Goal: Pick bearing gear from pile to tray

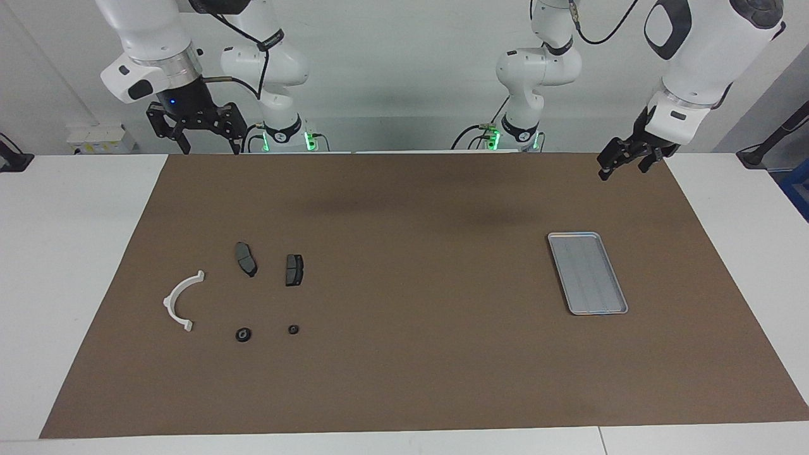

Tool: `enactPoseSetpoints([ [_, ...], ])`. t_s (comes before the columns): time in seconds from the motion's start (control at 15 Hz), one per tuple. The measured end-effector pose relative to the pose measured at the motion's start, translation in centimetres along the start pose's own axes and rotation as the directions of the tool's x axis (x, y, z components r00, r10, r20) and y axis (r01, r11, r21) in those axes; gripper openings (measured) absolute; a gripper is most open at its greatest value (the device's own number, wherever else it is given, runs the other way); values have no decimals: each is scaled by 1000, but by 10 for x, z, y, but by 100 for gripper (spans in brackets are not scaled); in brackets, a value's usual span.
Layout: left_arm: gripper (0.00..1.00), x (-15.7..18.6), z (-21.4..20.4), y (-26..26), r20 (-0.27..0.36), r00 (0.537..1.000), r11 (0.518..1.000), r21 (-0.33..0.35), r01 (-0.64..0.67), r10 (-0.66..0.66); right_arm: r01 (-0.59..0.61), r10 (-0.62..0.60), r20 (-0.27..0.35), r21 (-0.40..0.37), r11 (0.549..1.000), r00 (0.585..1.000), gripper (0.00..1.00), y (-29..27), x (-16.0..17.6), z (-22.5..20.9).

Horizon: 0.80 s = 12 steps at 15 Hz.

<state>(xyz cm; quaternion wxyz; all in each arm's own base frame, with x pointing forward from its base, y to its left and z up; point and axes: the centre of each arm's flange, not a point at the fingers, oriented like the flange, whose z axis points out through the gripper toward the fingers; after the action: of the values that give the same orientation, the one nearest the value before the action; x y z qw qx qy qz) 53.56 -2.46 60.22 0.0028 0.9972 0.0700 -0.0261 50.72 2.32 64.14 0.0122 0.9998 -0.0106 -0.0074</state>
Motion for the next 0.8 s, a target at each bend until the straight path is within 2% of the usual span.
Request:
enactPoseSetpoints([
  [0.8,100,0,0,0,0,1000,1000,0,0,0,3,-3,-17,1,1000,1000,100,-2,2,-2],
])
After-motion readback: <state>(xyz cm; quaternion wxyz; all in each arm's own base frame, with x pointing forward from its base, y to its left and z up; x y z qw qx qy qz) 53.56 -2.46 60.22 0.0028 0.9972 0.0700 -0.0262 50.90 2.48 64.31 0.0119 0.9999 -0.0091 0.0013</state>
